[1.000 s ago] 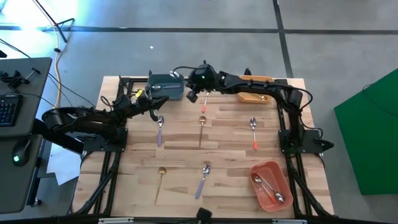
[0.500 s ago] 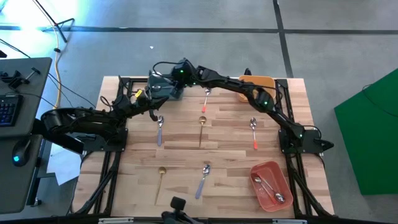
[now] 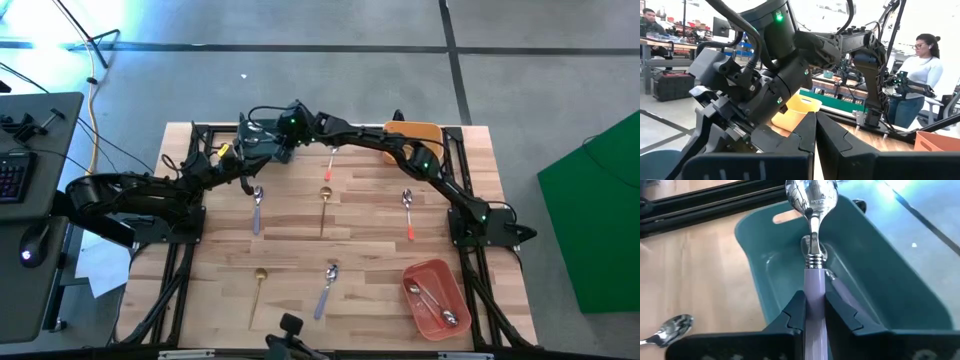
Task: Sort silverware by color (type)
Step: Put the top center violet spoon into the dark green bin, then put the center gold spoon into the yellow bin
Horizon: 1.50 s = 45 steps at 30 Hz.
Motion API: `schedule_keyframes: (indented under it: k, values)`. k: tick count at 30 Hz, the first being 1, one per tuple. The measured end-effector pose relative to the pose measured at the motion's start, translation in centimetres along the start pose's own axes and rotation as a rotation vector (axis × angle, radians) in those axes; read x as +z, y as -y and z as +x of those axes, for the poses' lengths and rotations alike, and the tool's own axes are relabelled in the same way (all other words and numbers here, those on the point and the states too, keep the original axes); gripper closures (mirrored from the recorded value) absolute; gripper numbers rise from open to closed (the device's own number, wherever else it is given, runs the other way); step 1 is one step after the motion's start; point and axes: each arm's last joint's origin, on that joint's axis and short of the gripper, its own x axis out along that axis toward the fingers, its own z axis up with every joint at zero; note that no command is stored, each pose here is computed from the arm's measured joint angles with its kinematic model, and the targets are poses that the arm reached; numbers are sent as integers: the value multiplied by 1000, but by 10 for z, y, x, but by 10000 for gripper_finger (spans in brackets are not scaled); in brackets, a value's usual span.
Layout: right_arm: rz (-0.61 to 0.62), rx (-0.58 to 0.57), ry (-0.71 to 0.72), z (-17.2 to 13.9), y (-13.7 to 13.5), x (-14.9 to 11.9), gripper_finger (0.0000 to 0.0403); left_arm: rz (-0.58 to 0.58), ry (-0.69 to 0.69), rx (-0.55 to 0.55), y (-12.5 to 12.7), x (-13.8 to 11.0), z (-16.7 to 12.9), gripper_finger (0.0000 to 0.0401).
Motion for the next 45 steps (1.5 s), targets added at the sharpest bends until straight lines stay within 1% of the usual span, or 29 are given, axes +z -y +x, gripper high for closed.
schedule_keyframes:
  k: [4, 12, 18, 20, 23, 26, 28, 31, 34, 36, 38, 40, 42, 45]
  values:
    - [17, 5, -21, 3, 2, -4, 363, 0, 0, 0, 0, 0, 0, 401]
    - [26, -14, -26, 6, 4, -8, 328, 0, 0, -1, 0, 0, 0, 401]
    - [22, -14, -25, 6, 4, -8, 324, 0, 0, -1, 0, 0, 0, 401]
    - [3, -13, -25, 5, 4, -7, 324, 0, -1, -3, 0, 0, 0, 401]
    - [-13, -15, -18, -5, 3, 2, 337, -1, -5, -21, 1, 0, 0, 401]
    - [-45, -22, -8, -27, 2, 17, 369, -19, -9, -40, 1, 0, 0, 401]
    - [-68, -50, -10, -42, 2, 26, 392, -18, -10, -44, 1, 0, 0, 401]
    - [-122, -102, 2, -58, -2, 37, 396, -14, -9, -44, 1, 0, 0, 401]
    - [-149, -153, 57, -58, -11, 42, 402, 0, -6, -44, 1, 0, 0, 401]
    - [-151, -161, 88, -48, -16, 33, 402, 3, -2, -45, 2, 1, 0, 401]
    - [-122, -153, 116, -37, -21, 20, 403, 3, -2, -45, 2, 1, 0, 401]
    - [-89, -148, 175, -27, -25, 5, 403, 4, -3, -45, 2, 1, 0, 401]
    - [-61, -144, 211, -27, -30, -8, 403, 3, -9, -45, 1, 0, 0, 401]
    - [-18, -132, 305, -38, -43, -22, 403, -5, -33, -54, 2, -2, 1, 401]
